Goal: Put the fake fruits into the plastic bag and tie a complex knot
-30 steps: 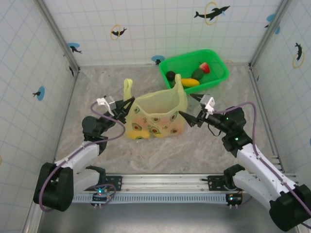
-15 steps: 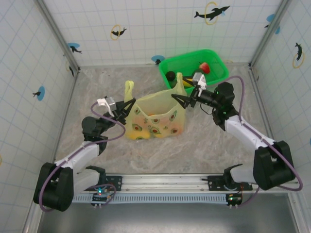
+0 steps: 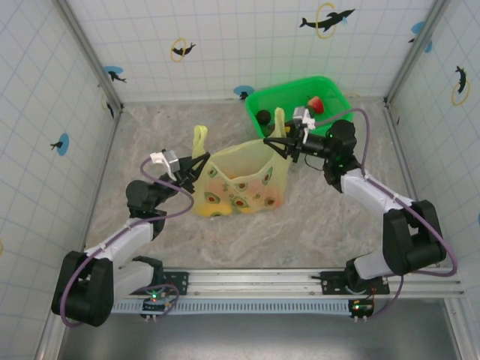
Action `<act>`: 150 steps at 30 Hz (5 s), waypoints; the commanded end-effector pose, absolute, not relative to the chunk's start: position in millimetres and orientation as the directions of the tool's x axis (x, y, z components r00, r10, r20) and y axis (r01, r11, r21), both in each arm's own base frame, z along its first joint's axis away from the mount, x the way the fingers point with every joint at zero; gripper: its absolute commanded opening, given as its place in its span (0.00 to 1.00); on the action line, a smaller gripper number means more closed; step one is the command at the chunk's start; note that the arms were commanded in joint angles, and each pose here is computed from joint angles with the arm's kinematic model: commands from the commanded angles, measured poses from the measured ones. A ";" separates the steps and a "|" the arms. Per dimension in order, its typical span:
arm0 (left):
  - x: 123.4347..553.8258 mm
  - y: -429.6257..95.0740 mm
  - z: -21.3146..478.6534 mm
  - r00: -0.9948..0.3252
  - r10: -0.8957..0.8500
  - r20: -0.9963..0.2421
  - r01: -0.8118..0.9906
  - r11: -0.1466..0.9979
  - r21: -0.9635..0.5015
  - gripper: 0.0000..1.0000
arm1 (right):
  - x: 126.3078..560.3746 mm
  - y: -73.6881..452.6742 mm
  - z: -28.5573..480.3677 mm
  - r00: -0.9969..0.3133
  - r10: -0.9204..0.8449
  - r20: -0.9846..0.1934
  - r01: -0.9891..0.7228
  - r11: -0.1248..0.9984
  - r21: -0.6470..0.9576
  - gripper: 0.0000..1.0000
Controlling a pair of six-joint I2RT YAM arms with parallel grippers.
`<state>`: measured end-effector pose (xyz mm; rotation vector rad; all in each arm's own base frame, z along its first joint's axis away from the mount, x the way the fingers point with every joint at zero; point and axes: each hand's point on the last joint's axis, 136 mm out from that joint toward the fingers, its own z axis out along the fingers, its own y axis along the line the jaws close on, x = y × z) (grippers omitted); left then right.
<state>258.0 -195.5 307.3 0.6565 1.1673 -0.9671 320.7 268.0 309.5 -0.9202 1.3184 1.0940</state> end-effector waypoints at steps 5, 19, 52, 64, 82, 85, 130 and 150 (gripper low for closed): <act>254.0 -198.2 314.8 0.098 -0.291 -0.952 0.905 0.423 -0.036 0.00 | 309.2 270.3 314.3 0.025 0.068 -0.997 -0.949 0.316 -0.002 0.08; 289.5 -240.9 279.7 -0.251 -0.103 -0.962 0.898 0.348 -0.271 0.00 | 295.2 323.4 281.9 0.416 -0.577 -0.704 -0.604 0.404 -0.687 0.00; 257.7 -261.5 278.1 -0.198 -0.006 -0.980 0.949 0.250 -0.194 0.49 | 284.7 363.5 253.4 0.425 -0.713 -0.558 -0.662 0.176 -0.729 0.00; 263.5 -262.5 273.4 -0.236 0.000 -0.972 0.937 0.265 -0.227 0.59 | 282.6 364.7 267.1 0.442 -0.704 -0.556 -0.656 0.169 -0.736 0.00; 265.0 -260.2 271.7 -0.224 -0.018 -0.974 0.933 0.287 -0.220 0.69 | 264.6 366.3 248.7 0.501 -0.704 -0.503 -0.677 0.043 -0.734 0.00; 266.4 -260.4 269.2 -0.227 -0.014 -0.974 0.931 0.289 -0.222 0.71 | 262.5 365.9 255.8 0.500 -0.682 -0.534 -0.688 0.061 -0.723 0.00; 245.2 -245.7 285.7 -0.053 -0.115 -0.992 0.962 0.259 -0.081 0.00 | 258.4 301.8 369.4 0.096 -0.049 -0.994 -0.871 0.479 -0.108 0.63; 234.4 -247.7 278.3 0.043 -0.083 -0.996 0.961 0.276 0.019 0.00 | 285.2 339.8 377.1 -0.345 -0.088 -0.935 -0.842 0.468 0.267 0.43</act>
